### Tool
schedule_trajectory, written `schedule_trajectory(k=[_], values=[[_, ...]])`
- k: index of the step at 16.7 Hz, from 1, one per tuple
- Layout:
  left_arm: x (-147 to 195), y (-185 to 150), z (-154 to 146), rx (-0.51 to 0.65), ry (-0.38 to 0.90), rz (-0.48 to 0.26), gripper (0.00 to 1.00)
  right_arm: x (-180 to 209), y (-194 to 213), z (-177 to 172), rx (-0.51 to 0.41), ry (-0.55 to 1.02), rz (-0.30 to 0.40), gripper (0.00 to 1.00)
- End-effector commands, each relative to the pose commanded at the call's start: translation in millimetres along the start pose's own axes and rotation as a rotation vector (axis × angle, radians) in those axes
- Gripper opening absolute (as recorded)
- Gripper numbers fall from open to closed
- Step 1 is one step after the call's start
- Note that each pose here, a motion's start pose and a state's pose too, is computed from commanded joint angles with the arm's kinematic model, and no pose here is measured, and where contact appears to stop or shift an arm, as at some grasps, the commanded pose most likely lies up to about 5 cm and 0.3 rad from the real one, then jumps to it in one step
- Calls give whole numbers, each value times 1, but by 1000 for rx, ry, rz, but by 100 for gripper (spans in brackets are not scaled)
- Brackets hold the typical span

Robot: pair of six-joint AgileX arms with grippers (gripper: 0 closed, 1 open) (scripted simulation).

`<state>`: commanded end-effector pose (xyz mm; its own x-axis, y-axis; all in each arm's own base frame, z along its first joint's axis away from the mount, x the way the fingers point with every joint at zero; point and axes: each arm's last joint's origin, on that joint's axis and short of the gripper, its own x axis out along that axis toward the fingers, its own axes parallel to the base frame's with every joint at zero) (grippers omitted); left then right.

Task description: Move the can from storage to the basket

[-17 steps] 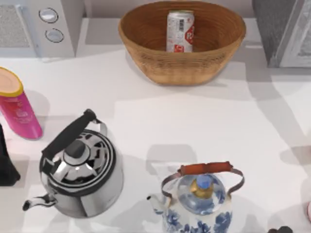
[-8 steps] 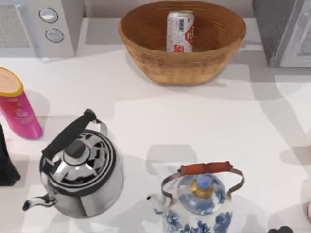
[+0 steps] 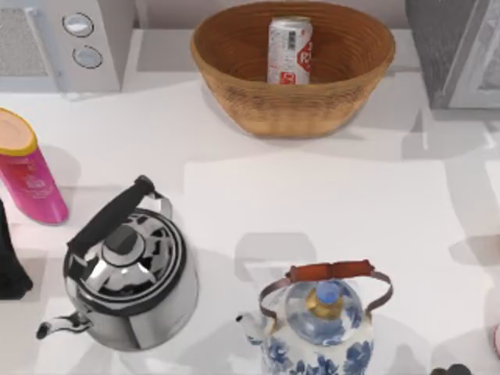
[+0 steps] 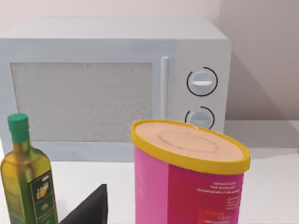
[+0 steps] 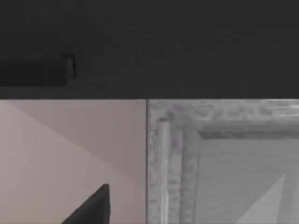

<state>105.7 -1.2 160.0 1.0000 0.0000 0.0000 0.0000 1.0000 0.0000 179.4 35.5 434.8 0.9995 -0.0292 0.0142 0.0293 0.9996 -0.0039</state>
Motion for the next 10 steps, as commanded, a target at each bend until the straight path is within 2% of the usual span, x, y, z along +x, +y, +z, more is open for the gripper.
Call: schedule_trajectory(k=[7, 10], values=[[0, 0, 0, 0, 0, 0, 100, -60, -29, -172, -6, 81, 13, 100], [0, 0, 0, 0, 0, 0, 100, -72, -34, -229, 0, 61, 21, 100]])
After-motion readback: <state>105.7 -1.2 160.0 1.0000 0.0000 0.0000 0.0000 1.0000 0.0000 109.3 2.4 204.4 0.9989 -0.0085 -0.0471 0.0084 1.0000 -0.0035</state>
